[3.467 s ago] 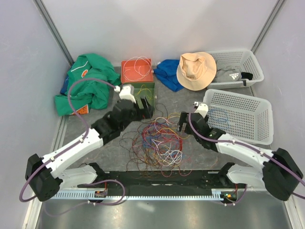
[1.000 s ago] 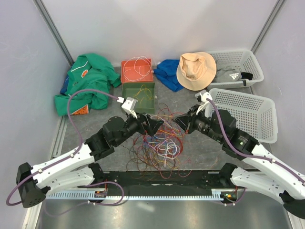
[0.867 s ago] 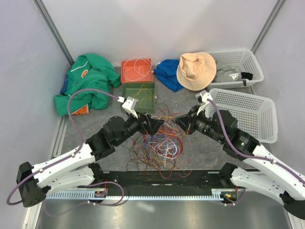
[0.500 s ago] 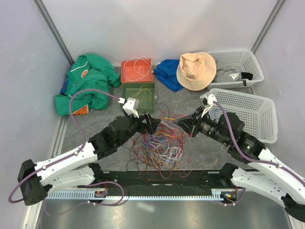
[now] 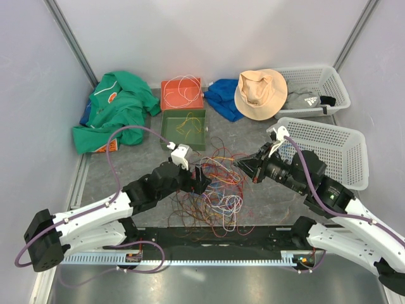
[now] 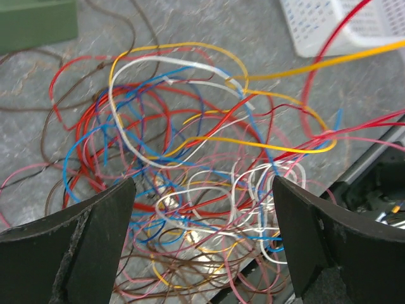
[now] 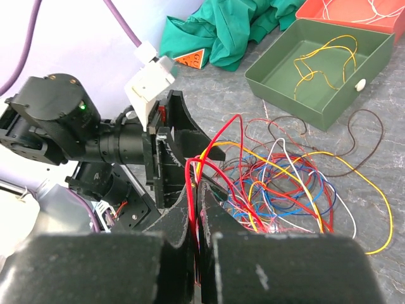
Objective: Untangle the cables
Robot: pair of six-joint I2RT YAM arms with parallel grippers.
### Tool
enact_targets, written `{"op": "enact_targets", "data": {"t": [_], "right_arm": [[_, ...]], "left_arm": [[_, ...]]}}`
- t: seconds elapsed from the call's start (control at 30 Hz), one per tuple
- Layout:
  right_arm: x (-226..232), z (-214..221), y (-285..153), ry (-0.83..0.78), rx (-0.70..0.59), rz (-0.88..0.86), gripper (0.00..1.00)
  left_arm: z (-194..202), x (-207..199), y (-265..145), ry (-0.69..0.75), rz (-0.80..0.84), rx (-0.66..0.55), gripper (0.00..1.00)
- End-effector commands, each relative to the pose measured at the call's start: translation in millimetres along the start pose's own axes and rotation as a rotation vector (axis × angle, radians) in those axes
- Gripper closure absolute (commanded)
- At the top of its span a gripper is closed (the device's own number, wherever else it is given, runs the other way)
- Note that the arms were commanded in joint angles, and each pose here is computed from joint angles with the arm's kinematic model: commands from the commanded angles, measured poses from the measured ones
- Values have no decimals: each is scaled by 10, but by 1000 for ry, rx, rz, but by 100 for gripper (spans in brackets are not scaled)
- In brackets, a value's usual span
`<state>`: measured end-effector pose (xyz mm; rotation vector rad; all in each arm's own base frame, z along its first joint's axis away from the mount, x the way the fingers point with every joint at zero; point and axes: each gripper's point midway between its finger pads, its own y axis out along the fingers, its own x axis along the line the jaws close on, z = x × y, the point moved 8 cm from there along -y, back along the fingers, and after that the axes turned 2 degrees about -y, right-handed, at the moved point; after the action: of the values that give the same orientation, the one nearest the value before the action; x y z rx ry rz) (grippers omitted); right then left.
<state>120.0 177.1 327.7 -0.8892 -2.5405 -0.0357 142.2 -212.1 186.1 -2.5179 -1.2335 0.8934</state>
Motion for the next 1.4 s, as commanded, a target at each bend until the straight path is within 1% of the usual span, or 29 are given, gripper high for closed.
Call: {"op": "enact_targets", "data": {"t": [0.0,0.13,0.23,0.33,0.47,0.5,0.57,0.6,0.63,0.7,0.73,0.8,0.93,1.0,1.13,1.23,1.37], "right_arm": [[98,-199,-115,-24,-67,-35,100],[132,-234,-194,-33,-72,-53,100],[169,-269,-281,-46,-95,-83,100],[227,-312,-378,-66,-114,-132,100],[297,-355,-487,-91,-133,-189,100],[309,-362,-501,-94,-135,-200,100],[313,-369,-496,-94,-133,-201,100],[307,-366,-482,-93,-131,-195,100],[307,-368,-480,-91,-130,-193,100],[293,-353,-452,-90,-122,-185,100],[280,-351,-442,-87,-124,-173,100],[267,-335,-416,-83,-118,-164,100],[231,-316,-365,-73,-110,-134,100],[222,-301,-338,-69,-100,-129,100],[187,-265,-275,-63,-87,-107,100],[179,-245,-244,-61,-77,-106,100],[191,-230,-212,-57,-68,-122,100]], "left_arm": [[-61,5,-25,-38,-10,-70,4],[-267,3,-39,-59,-35,-217,4],[-399,-9,-47,-71,-57,-273,4],[-526,-71,-55,-77,-41,-307,3],[-695,-198,-125,-67,60,-380,2],[-785,-264,-162,-55,115,-427,2],[-838,-389,-240,-24,243,-454,3],[-896,-458,-286,-11,300,-486,4],[-905,-526,-324,34,365,-480,5],[-965,-609,-381,102,425,-490,7],[-953,-650,-403,140,471,-472,8],[-995,-690,-490,202,512,-496,11],[-1057,-735,-666,306,583,-566,11],[-1086,-754,-712,353,602,-589,13],[-1093,-812,-729,409,651,-582,17],[-1070,-829,-656,426,657,-553,18],[-1014,-800,-469,439,608,-494,19]]}}
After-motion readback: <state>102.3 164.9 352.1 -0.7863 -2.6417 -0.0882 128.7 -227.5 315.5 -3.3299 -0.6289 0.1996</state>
